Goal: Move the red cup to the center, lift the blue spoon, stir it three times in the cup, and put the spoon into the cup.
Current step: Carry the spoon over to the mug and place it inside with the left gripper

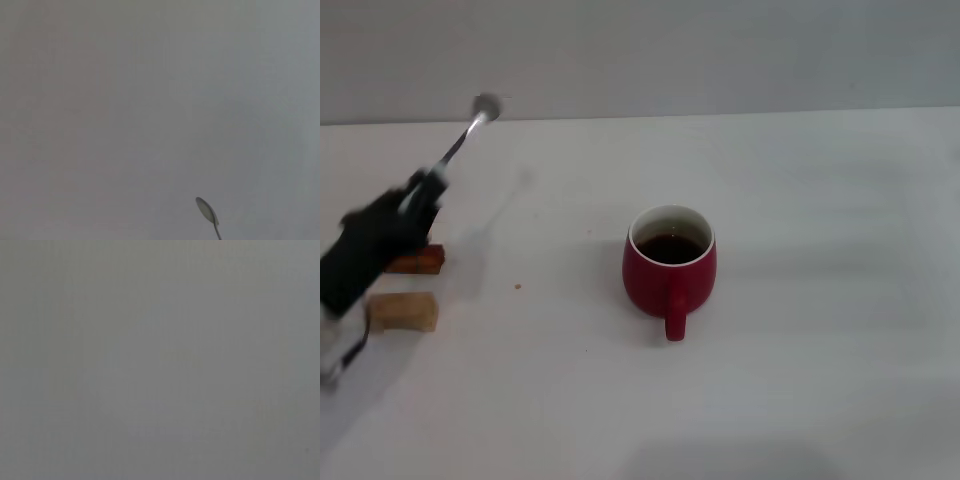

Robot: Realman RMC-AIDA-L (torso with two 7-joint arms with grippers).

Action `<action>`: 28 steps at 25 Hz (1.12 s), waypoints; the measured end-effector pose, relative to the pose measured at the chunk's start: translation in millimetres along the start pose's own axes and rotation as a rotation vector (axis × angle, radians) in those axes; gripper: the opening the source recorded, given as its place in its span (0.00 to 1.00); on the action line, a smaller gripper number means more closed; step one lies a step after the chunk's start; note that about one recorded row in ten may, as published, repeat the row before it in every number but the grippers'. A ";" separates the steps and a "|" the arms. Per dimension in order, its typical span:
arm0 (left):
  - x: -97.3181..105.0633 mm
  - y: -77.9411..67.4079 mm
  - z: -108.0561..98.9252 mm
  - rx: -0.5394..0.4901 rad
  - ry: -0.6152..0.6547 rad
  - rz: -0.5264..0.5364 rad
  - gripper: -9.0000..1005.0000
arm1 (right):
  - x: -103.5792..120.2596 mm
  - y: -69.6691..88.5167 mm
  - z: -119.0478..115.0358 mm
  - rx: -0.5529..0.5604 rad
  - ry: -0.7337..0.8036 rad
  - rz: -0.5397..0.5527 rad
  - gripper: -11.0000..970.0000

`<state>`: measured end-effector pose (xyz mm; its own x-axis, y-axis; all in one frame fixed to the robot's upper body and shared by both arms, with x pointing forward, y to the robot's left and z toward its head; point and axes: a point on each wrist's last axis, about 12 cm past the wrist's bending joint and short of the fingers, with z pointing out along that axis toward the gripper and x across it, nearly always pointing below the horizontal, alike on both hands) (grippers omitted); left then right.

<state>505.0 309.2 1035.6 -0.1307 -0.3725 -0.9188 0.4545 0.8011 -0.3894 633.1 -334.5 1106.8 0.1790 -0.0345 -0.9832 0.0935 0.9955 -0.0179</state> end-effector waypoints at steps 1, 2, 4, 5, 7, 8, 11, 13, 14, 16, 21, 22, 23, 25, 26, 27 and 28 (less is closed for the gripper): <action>-13.4 0.2 21.4 0.045 0.010 0.009 0.15 | 2.7 1.2 -3.2 -0.011 0.007 -0.006 0.01; -13.4 0.2 21.4 0.045 0.010 0.009 0.15 | 2.7 1.2 -3.2 -0.011 0.007 -0.006 0.01; -26.5 -0.2 38.9 0.085 0.024 0.018 0.15 | 6.5 2.2 -7.4 -0.018 0.019 -0.008 0.01; -34.0 -1.0 47.8 0.113 0.039 0.014 0.15 | 8.3 2.1 -9.4 -0.019 0.025 -0.008 0.01; -48.7 -1.7 59.8 0.156 0.056 0.006 0.15 | 11.8 1.7 -13.0 -0.019 0.037 -0.005 0.01; -65.4 -3.4 70.1 0.209 0.090 -0.006 0.15 | 14.9 0.5 -16.5 -0.015 0.048 -0.002 0.01; -88.9 -6.8 82.2 0.272 0.168 -0.015 0.15 | 18.1 -1.9 -20.7 -0.010 0.058 -0.003 0.01; -101.4 -10.3 88.5 0.303 0.219 -0.015 0.15 | 19.1 -2.4 -22.1 -0.010 0.062 -0.004 0.01; -101.4 -10.3 88.5 0.303 0.219 -0.015 0.15 | 20.1 -2.9 -23.5 -0.010 0.065 -0.005 0.01; -118.6 -16.8 97.8 0.336 0.321 -0.037 0.15 | 22.5 -5.5 -27.1 -0.007 0.074 -0.008 0.01; -148.1 -33.5 114.0 0.389 0.511 -0.044 0.15 | 25.2 -8.2 -30.7 0.000 0.084 -0.009 0.01; -148.1 -33.5 114.0 0.389 0.511 -0.044 0.15 | 25.2 -8.2 -30.7 0.000 0.084 -0.009 0.01; -157.6 -42.7 120.2 0.401 0.600 -0.043 0.15 | 26.1 -7.6 -31.1 0.000 0.089 -0.007 0.01; -160.3 -46.0 122.0 0.404 0.633 -0.036 0.15 | 26.5 -7.0 -31.2 -0.001 0.091 -0.005 0.01; -166.8 -54.7 126.9 0.409 0.713 -0.021 0.15 | 26.5 -5.7 -30.4 -0.003 0.092 -0.003 0.01; -166.8 -54.7 126.9 0.409 0.713 -0.021 0.15 | 26.5 -5.7 -30.4 -0.003 0.092 -0.003 0.01; -173.1 -61.5 131.0 0.409 0.768 -0.009 0.15 | 26.3 -5.0 -29.9 -0.005 0.093 -0.002 0.01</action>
<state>615.1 263.0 1227.0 -0.6271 0.1594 -0.7625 0.7124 0.5133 -0.4786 608.1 -337.7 1075.6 0.0875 -0.0285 -0.9958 0.0890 0.9958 -0.0207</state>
